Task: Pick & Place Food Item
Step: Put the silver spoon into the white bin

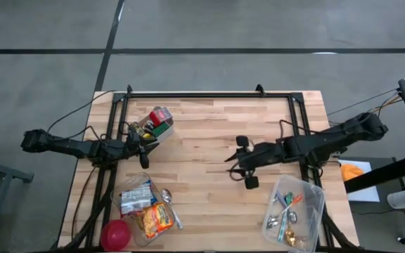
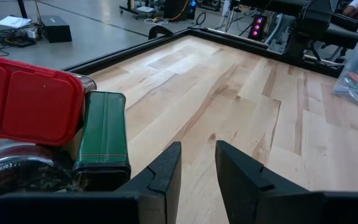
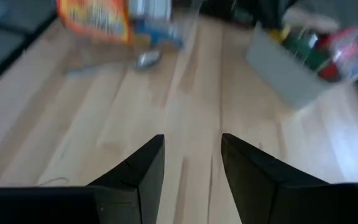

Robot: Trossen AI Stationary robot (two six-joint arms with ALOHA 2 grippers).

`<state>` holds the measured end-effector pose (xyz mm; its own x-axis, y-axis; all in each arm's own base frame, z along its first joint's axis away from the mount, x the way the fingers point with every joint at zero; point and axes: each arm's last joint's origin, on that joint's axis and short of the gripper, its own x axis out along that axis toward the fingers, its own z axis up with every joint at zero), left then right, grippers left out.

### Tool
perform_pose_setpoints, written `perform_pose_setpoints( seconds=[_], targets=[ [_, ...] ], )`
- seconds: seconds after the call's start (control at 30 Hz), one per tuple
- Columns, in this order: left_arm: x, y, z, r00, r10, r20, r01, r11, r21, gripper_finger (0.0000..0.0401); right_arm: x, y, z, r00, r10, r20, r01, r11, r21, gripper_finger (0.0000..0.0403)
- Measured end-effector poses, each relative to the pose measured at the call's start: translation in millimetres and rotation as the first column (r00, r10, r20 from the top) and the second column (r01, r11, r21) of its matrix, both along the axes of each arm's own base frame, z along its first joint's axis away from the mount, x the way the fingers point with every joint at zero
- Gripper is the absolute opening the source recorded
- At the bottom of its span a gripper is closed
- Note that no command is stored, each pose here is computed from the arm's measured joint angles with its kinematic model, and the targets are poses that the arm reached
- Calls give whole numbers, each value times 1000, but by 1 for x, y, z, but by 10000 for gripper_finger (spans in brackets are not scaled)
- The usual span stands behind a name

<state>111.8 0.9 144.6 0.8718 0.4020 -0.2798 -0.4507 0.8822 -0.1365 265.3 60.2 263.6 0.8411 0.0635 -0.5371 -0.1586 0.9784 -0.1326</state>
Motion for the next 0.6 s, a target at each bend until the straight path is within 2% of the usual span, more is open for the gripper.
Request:
perform_pose_setpoints(
  seconds=[0.07,0.2,0.3,0.37,0.47,0.6],
  targets=[
    [0,0,0,1000,0,0,0,1000,0,101,-2,-5,-3,993,3,119,-5,1000,11,157],
    [0,0,0,1000,0,0,0,1000,0,101,-10,-17,-8,940,13,342,-12,1000,-7,157],
    [0,0,0,1000,0,0,0,1000,0,101,-19,-27,-17,922,-14,387,21,1000,-12,157],
    [0,0,0,1000,0,0,0,1000,0,101,-25,-34,-21,910,-43,412,38,999,22,157],
    [0,0,0,1000,0,0,0,1000,0,101,-31,-40,-26,902,-18,431,-14,997,72,157],
    [0,0,0,1000,0,0,0,1000,0,101,-39,-44,-26,891,7,454,-52,995,86,157]
  ],
)
